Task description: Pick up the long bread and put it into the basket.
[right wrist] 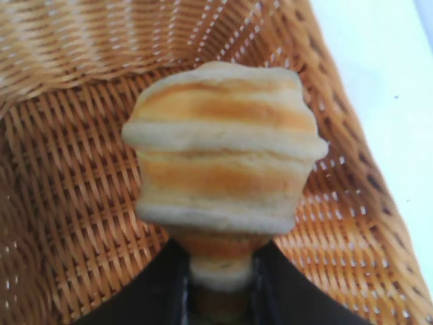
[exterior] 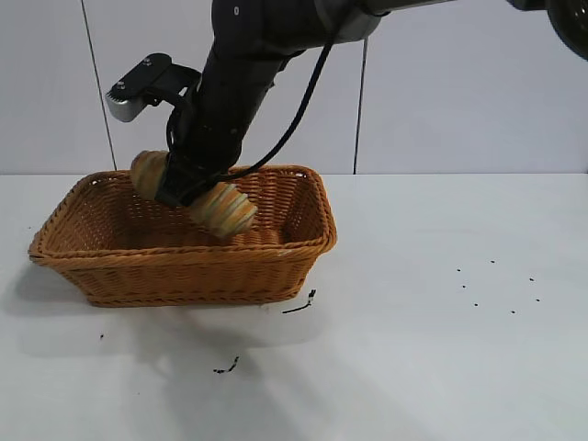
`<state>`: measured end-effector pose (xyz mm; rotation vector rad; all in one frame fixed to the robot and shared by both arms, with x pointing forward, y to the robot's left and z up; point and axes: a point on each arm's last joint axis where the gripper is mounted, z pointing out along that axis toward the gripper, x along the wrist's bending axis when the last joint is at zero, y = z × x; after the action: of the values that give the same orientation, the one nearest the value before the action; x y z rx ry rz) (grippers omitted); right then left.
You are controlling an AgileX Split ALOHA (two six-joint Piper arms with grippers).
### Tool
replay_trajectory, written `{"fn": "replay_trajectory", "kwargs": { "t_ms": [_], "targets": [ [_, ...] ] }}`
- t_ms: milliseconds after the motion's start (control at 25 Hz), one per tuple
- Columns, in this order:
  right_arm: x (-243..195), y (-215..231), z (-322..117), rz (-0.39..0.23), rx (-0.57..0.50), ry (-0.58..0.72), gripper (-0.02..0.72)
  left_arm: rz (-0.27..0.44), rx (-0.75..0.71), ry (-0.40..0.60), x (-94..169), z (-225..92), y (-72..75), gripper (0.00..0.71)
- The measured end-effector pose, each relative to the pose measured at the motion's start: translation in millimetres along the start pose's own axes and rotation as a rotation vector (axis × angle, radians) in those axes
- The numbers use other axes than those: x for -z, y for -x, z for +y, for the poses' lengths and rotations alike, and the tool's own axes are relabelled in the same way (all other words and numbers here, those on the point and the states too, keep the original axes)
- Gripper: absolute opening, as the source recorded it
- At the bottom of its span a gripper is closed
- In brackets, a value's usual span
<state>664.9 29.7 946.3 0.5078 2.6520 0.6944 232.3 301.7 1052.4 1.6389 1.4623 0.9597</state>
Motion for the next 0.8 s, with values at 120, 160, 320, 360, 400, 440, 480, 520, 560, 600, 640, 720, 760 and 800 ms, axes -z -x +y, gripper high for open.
{"fn": "replay_trajectory", "kwargs": {
  "t_ms": [120, 160, 320, 360, 400, 440, 480, 520, 560, 600, 640, 720, 760, 800],
  "targets": [
    [18.4, 4.4, 7.4, -0.023, -0.093, 0.014, 0.685, 0.0, 0.0, 0.0, 0.0, 0.0, 0.0, 0.696],
    [26.1, 5.6, 9.6, -0.027, -0.122, 0.011, 0.687, 0.0, 0.0, 0.0, 0.0, 0.0, 0.0, 0.696],
    [63.7, 12.7, 16.6, -0.026, -0.259, -0.01, 0.693, 0.0, 0.0, 0.0, 0.0, 0.0, 0.0, 0.696],
    [71.7, 17.4, 15.8, -0.031, -0.297, -0.014, 0.693, 0.0, 0.0, 0.0, 0.0, 0.0, 0.0, 0.696],
    [77.9, 21.8, 13.2, -0.032, -0.336, -0.027, 0.693, 0.0, 0.0, 0.0, 0.0, 0.0, 0.0, 0.696],
    [82.6, 28.8, 8.6, -0.037, -0.374, -0.04, 0.693, 0.0, 0.0, 0.0, 0.0, 0.0, 0.0, 0.696],
    [86.2, 37.7, 2.6, -0.045, -0.423, -0.052, 0.693, 0.0, 0.0, 0.0, 0.0, 0.0, 0.0, 0.696],
    [88.8, 46.1, -4.2, -0.051, -0.469, -0.069, 0.693, 0.0, 0.0, 0.0, 0.0, 0.0, 0.0, 0.696],
    [91.2, 57.5, -13.9, -0.061, -0.518, -0.089, 0.693, 0.0, 0.0, 0.0, 0.0, 0.0, 0.0, 0.696],
    [93.6, 69.3, -24.9, -0.071, -0.565, -0.113, 0.693, 0.0, 0.0, 0.0, 0.0, 0.0, 0.0, 0.696],
    [96.5, 82.0, -36.8, -0.084, -0.612, -0.133, 0.693, 0.0, 0.0, 0.0, 0.0, 0.0, 0.0, 0.696],
    [102.8, 105.7, -59.7, -0.113, -0.687, -0.163, 0.693, 0.0, 0.0, 0.0, 0.0, 0.0, 0.0, 0.696],
    [106.8, 119.0, -72.3, -0.132, -0.722, -0.17, 0.693, 0.0, 0.0, 0.0, 0.0, 0.0, 0.0, 0.696],
    [110.4, 129.6, -83.2, -0.147, -0.75, -0.176, 0.693, 0.0, 0.0, 0.0, 0.0, 0.0, 0.0, 0.696]
  ]
}}
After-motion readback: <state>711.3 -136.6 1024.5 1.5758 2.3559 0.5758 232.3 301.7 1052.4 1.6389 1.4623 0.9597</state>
